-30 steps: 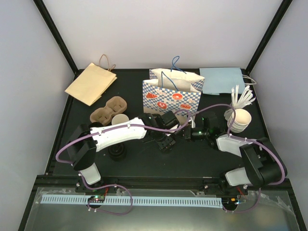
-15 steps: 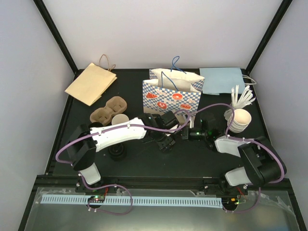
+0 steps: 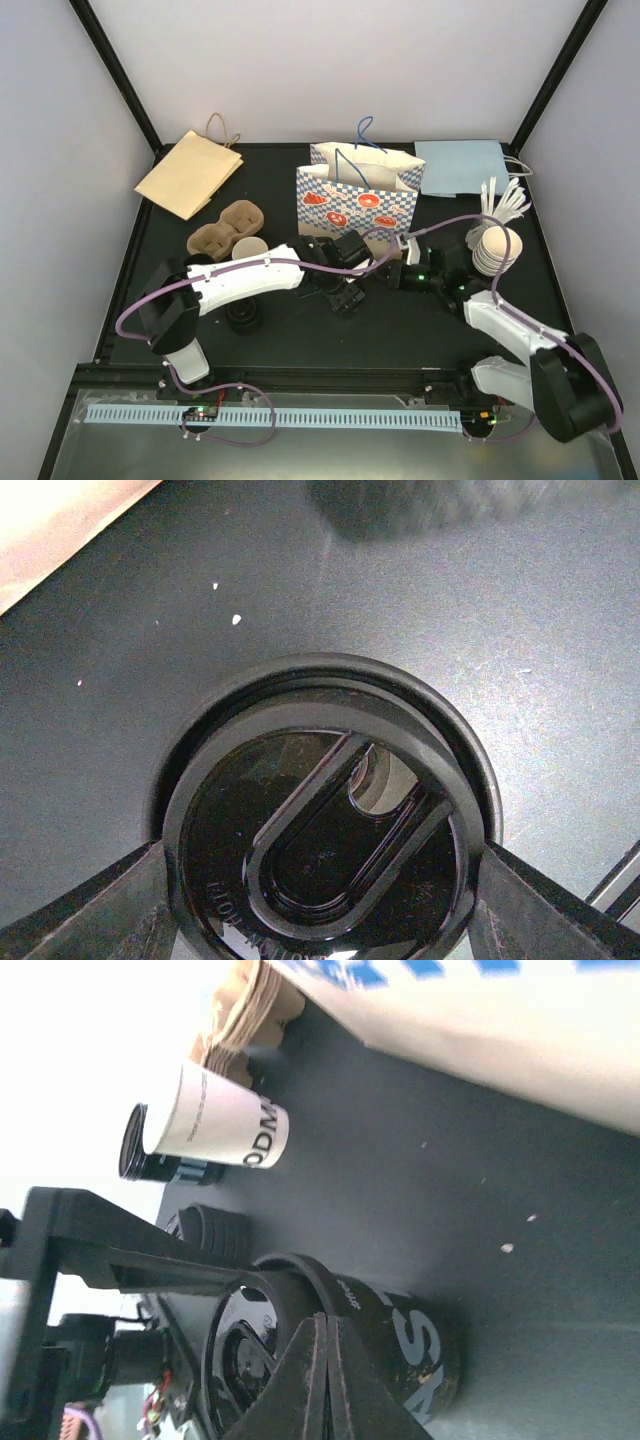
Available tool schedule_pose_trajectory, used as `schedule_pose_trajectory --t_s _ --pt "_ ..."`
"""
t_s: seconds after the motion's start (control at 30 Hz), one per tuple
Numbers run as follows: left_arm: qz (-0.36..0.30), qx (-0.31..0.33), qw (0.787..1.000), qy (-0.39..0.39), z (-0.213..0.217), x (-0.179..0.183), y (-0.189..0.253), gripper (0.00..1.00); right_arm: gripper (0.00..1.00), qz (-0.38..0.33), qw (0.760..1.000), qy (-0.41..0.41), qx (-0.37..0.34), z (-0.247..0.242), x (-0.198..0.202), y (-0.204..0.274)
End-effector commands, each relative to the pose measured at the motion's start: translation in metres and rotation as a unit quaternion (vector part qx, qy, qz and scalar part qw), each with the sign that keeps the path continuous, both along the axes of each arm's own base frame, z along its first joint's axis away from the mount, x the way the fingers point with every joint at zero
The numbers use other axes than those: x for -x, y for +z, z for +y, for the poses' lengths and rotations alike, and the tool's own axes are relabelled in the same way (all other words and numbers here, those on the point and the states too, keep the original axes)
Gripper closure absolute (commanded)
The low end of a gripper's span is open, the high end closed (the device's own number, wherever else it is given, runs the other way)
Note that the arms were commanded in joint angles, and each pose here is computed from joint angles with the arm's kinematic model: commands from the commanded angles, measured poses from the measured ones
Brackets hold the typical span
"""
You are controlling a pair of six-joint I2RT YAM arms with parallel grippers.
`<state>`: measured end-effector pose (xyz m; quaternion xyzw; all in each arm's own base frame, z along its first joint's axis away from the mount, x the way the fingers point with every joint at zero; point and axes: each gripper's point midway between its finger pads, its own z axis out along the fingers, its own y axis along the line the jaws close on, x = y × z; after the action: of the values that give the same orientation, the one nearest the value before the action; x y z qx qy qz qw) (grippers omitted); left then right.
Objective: Pack the takeout coffee
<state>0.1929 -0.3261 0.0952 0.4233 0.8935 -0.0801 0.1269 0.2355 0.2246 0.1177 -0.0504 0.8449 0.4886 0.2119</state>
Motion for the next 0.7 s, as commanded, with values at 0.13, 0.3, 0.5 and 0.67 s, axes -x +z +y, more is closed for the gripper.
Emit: schedule_pose_trajectory --t_s 0.13,0.3,0.5,0.67 --pt "0.099 -0.101 0.990 -0.001 0.033 0.037 -0.056 0.30 0.98 -0.047 0.992 -0.061 0.098 -0.038 -0.003 0.008" --pt "0.084 -0.090 0.992 0.001 0.025 0.029 -0.038 0.17 0.97 -0.058 0.990 -0.066 0.109 -0.045 0.003 0.010" --pt "0.076 -0.088 0.993 0.004 0.024 0.025 -0.028 0.01 0.95 -0.070 0.989 -0.059 0.120 -0.047 0.006 0.015" --pt "0.070 -0.080 0.994 0.012 0.022 0.022 -0.019 0.01 0.88 -0.080 0.988 -0.046 0.126 -0.047 0.008 0.020"
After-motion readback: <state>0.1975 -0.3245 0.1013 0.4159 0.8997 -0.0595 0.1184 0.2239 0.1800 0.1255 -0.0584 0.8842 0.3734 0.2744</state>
